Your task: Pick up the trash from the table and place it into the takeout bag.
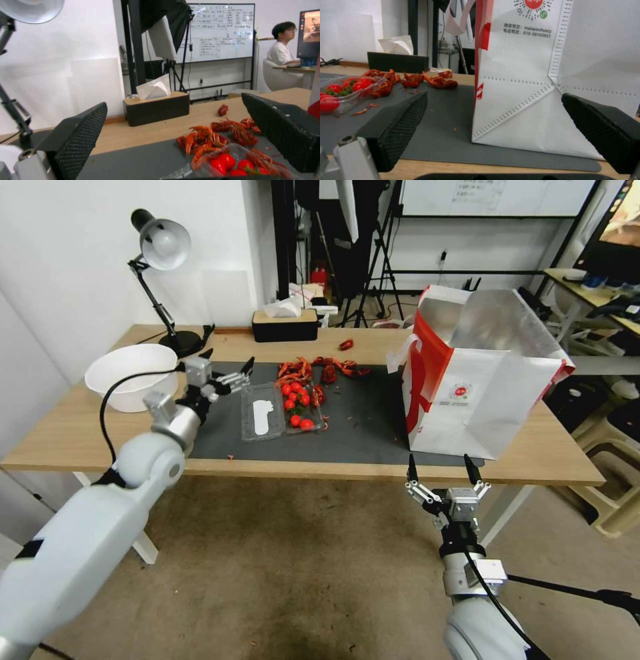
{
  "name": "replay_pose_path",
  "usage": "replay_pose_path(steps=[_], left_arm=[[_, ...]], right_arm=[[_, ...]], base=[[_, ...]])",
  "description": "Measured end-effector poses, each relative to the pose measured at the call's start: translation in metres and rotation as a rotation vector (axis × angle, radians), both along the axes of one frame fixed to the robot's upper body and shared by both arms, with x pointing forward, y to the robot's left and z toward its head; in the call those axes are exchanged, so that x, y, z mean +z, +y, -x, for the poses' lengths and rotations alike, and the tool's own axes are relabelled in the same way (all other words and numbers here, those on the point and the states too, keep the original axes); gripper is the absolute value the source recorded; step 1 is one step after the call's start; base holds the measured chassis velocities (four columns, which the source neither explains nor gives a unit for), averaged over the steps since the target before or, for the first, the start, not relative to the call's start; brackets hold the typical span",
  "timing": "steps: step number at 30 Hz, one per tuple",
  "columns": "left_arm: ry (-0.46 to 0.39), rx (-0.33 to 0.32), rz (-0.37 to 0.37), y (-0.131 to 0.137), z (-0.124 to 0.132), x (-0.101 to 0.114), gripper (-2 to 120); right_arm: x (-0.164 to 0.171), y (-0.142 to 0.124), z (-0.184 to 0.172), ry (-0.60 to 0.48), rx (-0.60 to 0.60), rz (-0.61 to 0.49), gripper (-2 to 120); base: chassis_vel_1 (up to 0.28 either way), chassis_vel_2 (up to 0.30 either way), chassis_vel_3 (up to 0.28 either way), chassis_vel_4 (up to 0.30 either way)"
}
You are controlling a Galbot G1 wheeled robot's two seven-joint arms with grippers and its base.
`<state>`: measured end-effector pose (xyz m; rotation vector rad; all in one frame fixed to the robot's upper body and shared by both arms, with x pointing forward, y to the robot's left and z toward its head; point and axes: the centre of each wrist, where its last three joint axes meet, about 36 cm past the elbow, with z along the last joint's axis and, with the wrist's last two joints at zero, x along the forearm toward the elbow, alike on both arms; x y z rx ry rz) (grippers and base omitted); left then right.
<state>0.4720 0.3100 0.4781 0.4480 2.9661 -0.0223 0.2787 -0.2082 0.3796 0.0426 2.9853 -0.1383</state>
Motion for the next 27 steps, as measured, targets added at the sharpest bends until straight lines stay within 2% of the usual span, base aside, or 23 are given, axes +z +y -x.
replay_pose_path(steps=[6,17,27], left_arm=[[0.003,0.015,-0.005,0.004,0.023,-0.011,100],[0.042,0.067,0.005,-0.001,0.084,-0.059,100],[0.034,0.116,0.017,-0.003,0.119,-0.078,100]], right_arm=[[0.000,0.000,0.001,0.000,0.002,0.000,100],[-0.001,0.002,0.002,0.001,0.006,-0.003,100],[-0.004,0.003,0.002,0.005,0.010,-0.006,100]], base=[[0.000,0.000,0.000,0.000],[0.000,0.000,0.000,0.000],[0.000,0.000,0.000,0.000]])
